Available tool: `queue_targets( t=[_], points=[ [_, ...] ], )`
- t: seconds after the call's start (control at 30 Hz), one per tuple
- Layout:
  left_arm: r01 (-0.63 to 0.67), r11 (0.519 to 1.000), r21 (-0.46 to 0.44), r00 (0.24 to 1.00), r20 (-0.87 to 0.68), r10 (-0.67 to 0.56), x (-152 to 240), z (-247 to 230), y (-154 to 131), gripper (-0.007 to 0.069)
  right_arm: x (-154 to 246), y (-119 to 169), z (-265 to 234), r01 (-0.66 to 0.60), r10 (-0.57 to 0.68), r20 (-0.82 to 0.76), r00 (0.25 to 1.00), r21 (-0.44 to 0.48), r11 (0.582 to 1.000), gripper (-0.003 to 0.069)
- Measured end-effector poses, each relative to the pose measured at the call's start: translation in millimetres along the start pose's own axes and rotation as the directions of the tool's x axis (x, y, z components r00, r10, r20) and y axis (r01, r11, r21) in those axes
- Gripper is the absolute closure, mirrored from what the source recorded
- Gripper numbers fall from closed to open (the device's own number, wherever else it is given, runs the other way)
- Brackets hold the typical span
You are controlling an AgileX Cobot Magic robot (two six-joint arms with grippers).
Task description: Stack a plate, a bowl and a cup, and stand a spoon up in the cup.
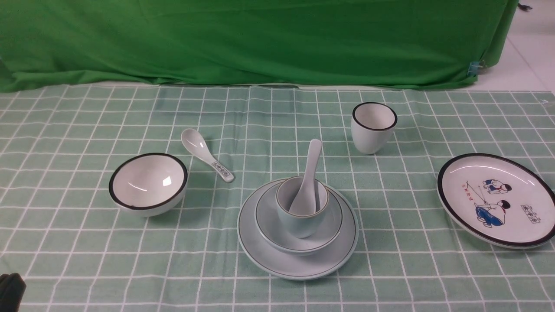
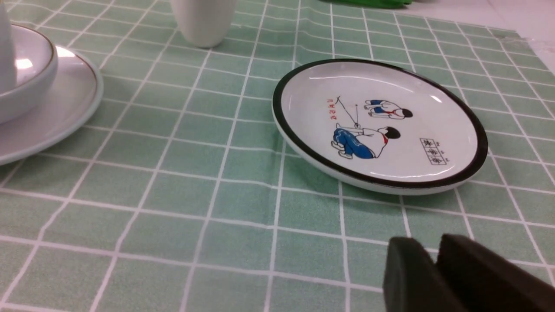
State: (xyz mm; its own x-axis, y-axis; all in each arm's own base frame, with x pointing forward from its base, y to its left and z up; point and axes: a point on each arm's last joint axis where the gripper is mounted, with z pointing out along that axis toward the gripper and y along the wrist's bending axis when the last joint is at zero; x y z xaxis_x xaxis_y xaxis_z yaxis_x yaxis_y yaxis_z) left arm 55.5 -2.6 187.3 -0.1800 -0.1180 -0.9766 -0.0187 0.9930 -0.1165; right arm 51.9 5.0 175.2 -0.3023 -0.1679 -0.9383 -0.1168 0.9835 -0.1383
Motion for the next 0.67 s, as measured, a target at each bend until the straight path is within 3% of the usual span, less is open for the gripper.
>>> queue_targets(
  t=[0.67],
  points=[
    [0.0,1.0,0.0,1.0,0.0,0.0,0.0,0.0,0.0,0.0608,0.0,0.0,0.0,0.0,0.0,0.0,1.0,0.0,1.0,0.0486]
  ],
)
